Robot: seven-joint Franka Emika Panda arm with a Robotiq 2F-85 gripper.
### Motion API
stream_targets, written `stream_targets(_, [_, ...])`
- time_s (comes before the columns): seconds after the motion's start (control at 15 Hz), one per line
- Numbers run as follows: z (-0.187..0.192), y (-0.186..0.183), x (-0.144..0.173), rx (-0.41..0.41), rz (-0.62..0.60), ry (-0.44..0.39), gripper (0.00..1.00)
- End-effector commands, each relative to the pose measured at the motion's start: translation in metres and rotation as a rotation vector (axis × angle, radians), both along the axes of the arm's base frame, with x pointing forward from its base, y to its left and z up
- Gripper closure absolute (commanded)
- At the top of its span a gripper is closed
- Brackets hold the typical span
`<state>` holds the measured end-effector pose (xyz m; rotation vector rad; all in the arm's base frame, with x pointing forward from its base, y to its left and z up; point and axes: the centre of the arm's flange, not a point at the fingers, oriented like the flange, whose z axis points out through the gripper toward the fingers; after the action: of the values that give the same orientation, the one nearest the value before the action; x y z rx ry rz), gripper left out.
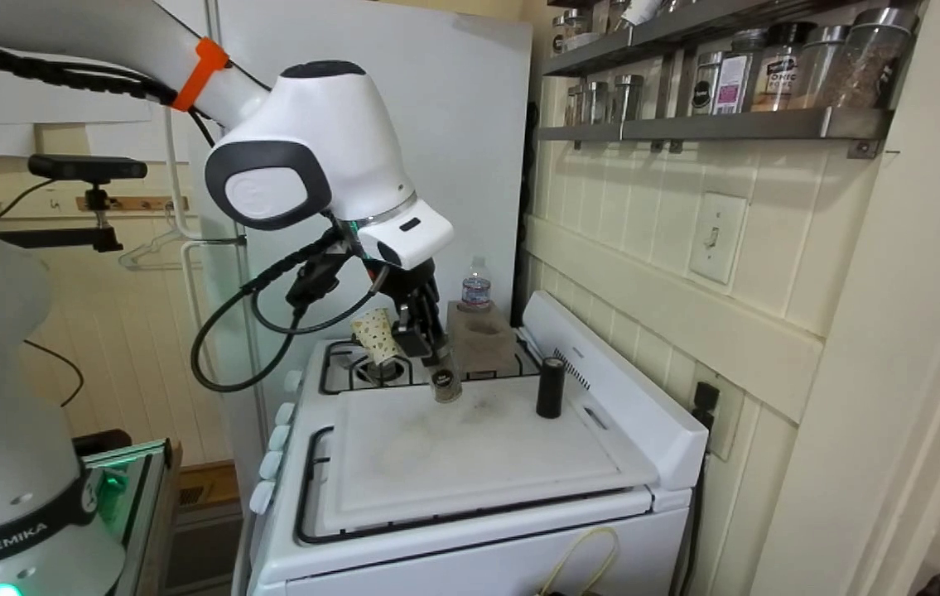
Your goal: Move the brown spice bottle to the right
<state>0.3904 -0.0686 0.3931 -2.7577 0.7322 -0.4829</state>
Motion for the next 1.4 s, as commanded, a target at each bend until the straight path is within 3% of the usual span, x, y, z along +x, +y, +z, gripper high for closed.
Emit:
stream_targets(0.0, [-0.003, -0.021, 0.017, 0.089, 0.0, 0.032, 0.74])
stream_targets(0.2, [-0.006, -0.029, 0.029, 0.158, -0.035, 0.093, 0.74])
stream_targets(0.27, [-0.004, -0.023, 0.01, 0.104, -0.028, 0.054, 0.74])
stream_targets(0.33, [-0.005, -0.025, 0.013, 0.107, -0.031, 0.061, 0.49])
stream_targets(0.6, [-0.005, -0.023, 0.014, 0.101, -0.028, 0.063, 0.49])
stream_targets(0.67, [-0.009, -0.024, 0.019, 0.095, -0.044, 0.085, 0.74])
stream_targets(1.07, [-0.015, -0.04, 0.058, 0.115, -0.079, 0.172, 0.74])
stream_targets(1.33, [-0.026, -0.037, 0.085, 0.14, -0.035, 0.296, 0.74])
